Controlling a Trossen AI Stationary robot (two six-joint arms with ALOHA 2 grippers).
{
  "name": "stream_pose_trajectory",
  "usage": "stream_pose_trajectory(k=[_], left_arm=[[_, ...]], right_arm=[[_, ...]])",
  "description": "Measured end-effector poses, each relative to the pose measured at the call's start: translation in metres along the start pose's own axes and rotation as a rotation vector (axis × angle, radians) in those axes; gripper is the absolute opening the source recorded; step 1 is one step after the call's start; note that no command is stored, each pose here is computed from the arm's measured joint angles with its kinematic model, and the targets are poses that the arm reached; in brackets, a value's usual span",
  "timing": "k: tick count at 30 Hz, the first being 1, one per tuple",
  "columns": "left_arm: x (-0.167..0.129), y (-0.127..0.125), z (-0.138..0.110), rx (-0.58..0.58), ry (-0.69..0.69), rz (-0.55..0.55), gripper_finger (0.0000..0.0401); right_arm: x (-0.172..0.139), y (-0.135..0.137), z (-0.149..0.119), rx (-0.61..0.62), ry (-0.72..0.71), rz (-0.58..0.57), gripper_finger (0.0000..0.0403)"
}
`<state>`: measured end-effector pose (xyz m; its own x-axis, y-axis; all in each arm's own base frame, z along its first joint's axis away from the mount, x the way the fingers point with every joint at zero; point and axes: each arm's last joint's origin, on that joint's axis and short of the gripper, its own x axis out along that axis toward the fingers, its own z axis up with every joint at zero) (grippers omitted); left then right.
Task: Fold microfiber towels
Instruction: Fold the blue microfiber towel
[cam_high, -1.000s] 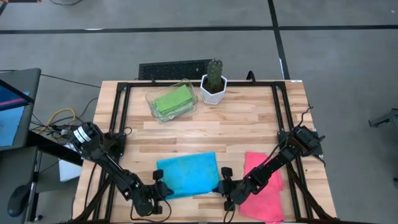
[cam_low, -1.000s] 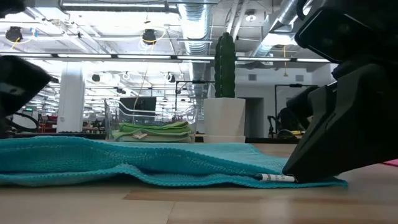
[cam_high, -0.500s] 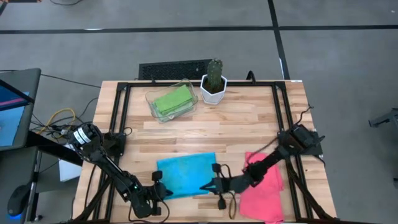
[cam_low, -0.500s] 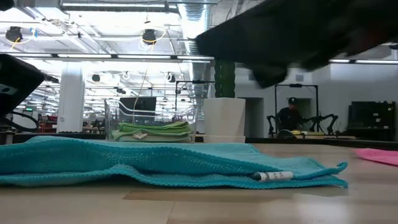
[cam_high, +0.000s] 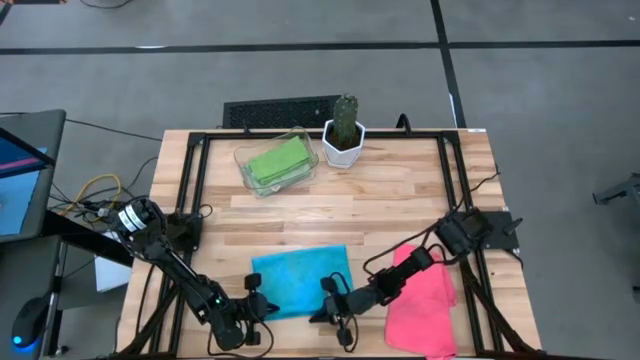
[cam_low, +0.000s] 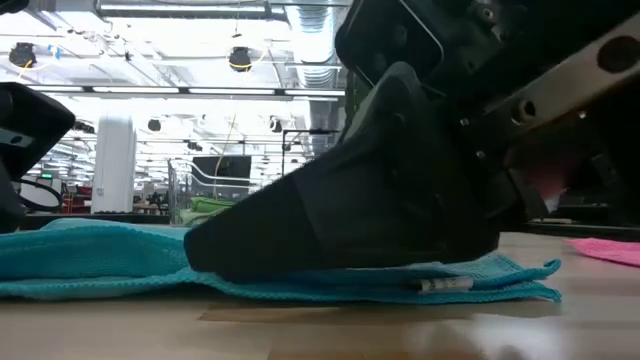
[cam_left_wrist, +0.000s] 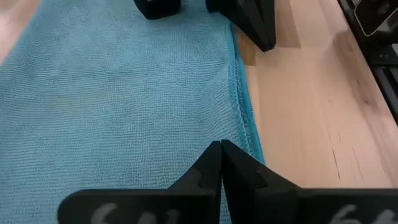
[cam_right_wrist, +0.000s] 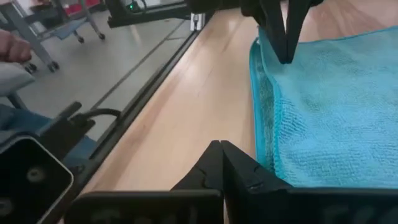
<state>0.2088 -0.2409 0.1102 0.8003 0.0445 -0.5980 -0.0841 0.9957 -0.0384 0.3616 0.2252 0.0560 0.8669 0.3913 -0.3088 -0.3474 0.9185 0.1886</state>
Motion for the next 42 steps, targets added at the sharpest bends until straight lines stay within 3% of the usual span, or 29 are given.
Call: stream_pose_trajectory(k=[5,10,14,19,23,27,31,35,42], left_arm=[[0.0,0.0,0.004,0.072,-0.065,0.055,0.0],[-0.002,-0.005,0.016,0.019,-0.223,0.129,0.0],[0.007,-0.011,-0.008,-0.035,-0.233,0.156,0.0],[0.024,-0.026,-0.039,-0.09,-0.229,0.057,0.0],[0.028,-0.029,-0.049,-0.112,-0.254,0.051,0.0],[0.029,-0.029,-0.048,-0.104,-0.247,0.047,0.0],[0.031,-0.028,-0.047,-0.114,-0.235,0.04,0.0],[0.031,-0.028,-0.047,-0.113,-0.232,0.04,0.0],[0.031,-0.028,-0.047,-0.104,-0.228,0.037,0.0]], right_arm=[[-0.001,0.002,-0.003,-0.002,0.032,-0.001,0.0017],[-0.001,0.002,-0.004,-0.002,0.04,-0.002,0.0019],[-0.001,0.002,-0.004,-0.002,0.043,-0.002,0.0014],[-0.001,0.002,-0.004,-0.002,0.044,-0.002,0.0021],[-0.001,-0.001,-0.003,0.0,0.033,-0.003,0.0018],[-0.004,0.0,0.011,-0.054,-0.019,-0.001,0.0014],[0.0,-0.008,0.043,-0.098,-0.113,-0.079,0.0016],[0.017,-0.023,0.038,-0.082,-0.005,-0.074,0.0014],[0.027,-0.021,0.01,0.018,0.113,-0.016,0.0017]])
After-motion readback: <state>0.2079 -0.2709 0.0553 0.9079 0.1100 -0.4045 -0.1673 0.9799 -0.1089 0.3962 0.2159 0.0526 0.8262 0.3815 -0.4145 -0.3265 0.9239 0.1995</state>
